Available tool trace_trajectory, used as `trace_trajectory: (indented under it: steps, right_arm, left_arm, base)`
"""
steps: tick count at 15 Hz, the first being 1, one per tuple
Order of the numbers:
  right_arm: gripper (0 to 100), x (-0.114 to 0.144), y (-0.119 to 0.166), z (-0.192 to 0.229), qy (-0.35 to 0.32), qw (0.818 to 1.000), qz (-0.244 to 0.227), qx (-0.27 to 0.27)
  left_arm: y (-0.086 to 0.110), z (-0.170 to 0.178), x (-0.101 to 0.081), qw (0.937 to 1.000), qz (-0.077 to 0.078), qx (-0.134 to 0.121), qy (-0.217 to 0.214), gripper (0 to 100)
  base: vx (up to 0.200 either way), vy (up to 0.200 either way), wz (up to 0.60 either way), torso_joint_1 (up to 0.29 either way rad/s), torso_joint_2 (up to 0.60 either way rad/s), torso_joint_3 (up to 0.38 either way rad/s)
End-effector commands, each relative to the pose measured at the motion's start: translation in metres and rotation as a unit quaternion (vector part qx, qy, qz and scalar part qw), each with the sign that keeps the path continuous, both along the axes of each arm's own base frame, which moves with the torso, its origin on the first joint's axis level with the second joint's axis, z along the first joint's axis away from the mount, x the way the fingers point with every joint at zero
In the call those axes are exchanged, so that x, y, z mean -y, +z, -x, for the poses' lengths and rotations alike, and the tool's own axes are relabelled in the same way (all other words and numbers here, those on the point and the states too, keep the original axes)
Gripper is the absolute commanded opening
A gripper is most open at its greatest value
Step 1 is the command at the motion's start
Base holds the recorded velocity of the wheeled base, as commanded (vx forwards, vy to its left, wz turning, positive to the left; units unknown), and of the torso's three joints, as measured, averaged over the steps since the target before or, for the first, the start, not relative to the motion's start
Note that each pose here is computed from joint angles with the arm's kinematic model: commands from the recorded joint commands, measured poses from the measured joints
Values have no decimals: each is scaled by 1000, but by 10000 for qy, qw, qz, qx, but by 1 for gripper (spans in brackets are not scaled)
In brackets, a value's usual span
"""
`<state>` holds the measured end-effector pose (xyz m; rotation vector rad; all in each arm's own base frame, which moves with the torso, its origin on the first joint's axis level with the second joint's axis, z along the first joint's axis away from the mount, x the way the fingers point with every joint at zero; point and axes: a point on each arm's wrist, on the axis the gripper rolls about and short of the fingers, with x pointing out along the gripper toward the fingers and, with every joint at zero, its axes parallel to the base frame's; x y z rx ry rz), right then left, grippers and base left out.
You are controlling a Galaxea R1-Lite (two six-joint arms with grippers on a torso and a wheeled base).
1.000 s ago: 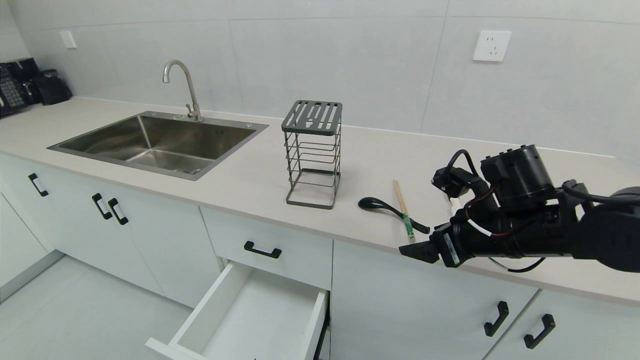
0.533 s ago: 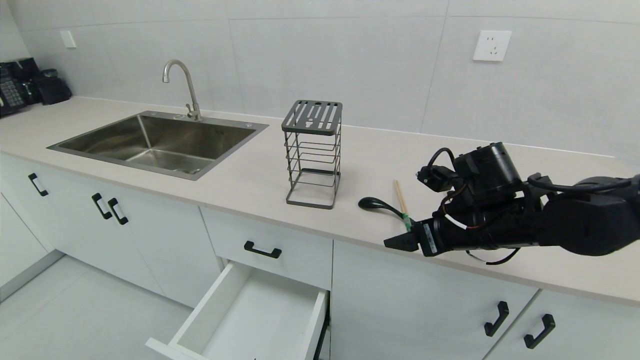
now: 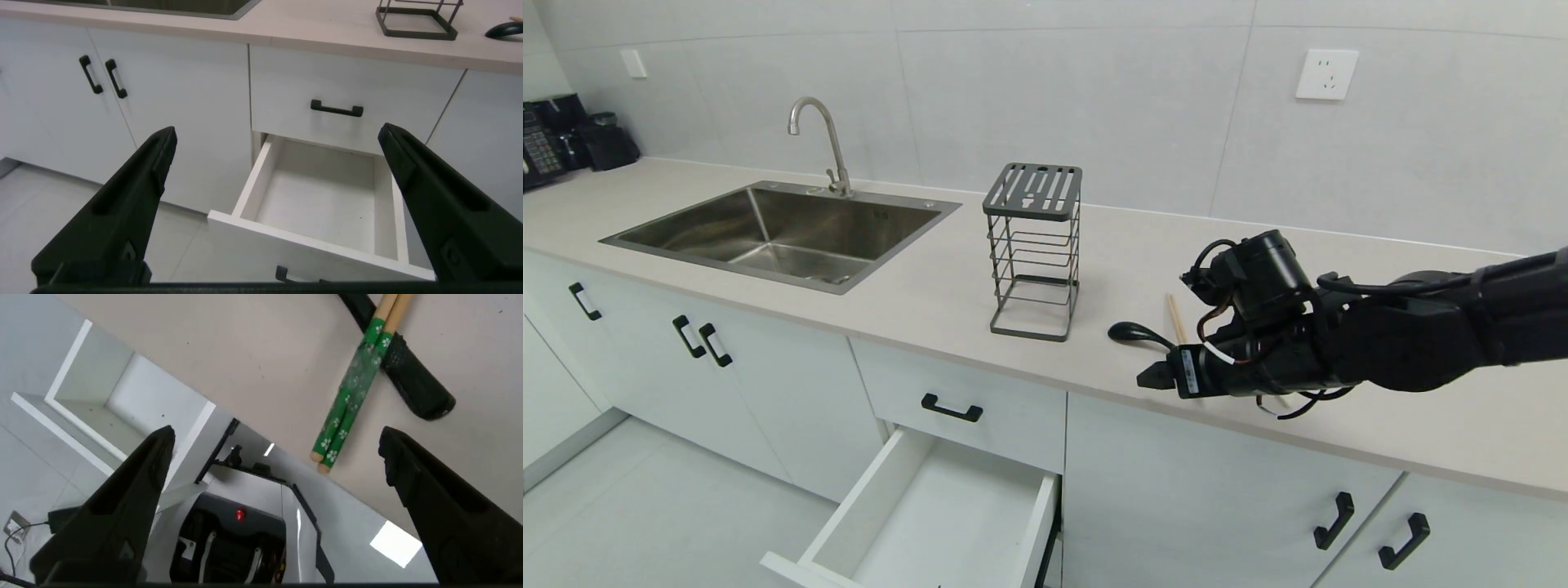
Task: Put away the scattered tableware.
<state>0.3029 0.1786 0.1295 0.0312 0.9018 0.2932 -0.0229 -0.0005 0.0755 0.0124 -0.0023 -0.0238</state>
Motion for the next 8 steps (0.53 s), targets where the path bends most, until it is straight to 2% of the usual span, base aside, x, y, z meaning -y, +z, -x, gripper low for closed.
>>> trace_trajectory:
  steps: [1, 8]
  right_arm:
    - [100, -5, -8, -9, -95, 9999, 137, 3]
    - [100, -11, -12, -13, -195, 9992, 323, 105]
  left_arm:
    - [0, 0, 0, 10000, 0, -3, -4, 100]
    - [0, 0, 0, 10000, 0, -3, -4, 100]
  base:
    - [0, 0, 0, 0, 0, 0]
    - [0, 0, 0, 0, 0, 0]
